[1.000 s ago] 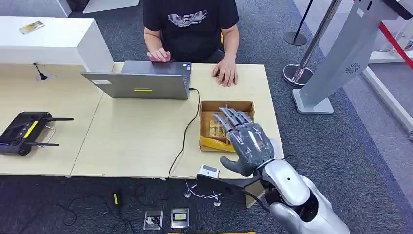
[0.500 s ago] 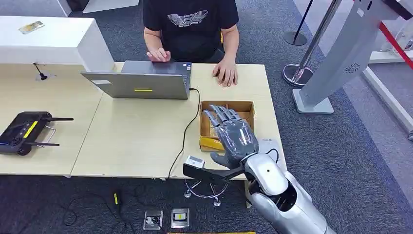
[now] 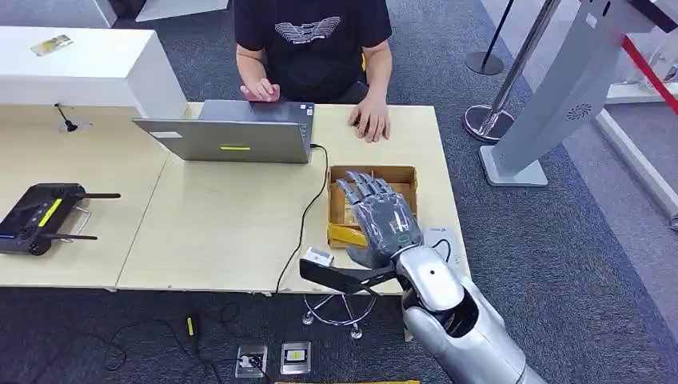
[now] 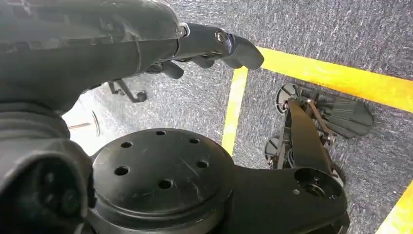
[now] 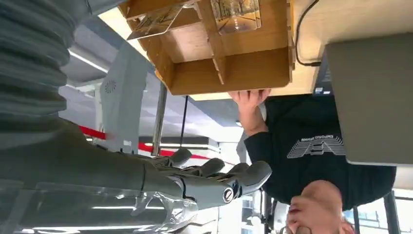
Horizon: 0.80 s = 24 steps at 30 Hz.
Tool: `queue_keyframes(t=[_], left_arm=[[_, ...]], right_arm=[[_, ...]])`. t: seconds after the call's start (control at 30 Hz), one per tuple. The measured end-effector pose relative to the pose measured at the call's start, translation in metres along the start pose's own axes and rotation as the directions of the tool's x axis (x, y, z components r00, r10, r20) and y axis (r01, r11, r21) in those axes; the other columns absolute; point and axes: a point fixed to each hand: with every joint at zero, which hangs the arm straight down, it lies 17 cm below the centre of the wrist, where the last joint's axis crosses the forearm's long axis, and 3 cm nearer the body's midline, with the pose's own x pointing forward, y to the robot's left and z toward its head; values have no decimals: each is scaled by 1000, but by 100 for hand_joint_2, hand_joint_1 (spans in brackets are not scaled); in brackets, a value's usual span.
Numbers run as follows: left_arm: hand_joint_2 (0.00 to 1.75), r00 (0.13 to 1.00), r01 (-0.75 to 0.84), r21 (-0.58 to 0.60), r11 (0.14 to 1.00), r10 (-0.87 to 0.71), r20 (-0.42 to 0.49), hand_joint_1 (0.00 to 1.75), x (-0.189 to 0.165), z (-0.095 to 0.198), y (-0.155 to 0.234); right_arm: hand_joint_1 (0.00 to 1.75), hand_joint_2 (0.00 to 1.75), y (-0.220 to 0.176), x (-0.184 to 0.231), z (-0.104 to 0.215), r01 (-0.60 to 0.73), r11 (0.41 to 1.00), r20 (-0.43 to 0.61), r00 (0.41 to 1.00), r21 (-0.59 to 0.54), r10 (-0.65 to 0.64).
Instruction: Pass the card to the sensor for recognition and then transmit it.
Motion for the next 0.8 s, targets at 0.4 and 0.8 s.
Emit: queue_keyframes(t=[0.4,0.8], left_arm=[[0,1000,7,-1,1000,-7,-1,0,0,0,2],[0,1000,-2,2,1000,2,-3,0,1,0,4]], right_arm=[[0,175,17,-21,-6,-16,1000,-62,998,21,17],[0,175,21,-64,-8,-34,999,-188,981,13,36]])
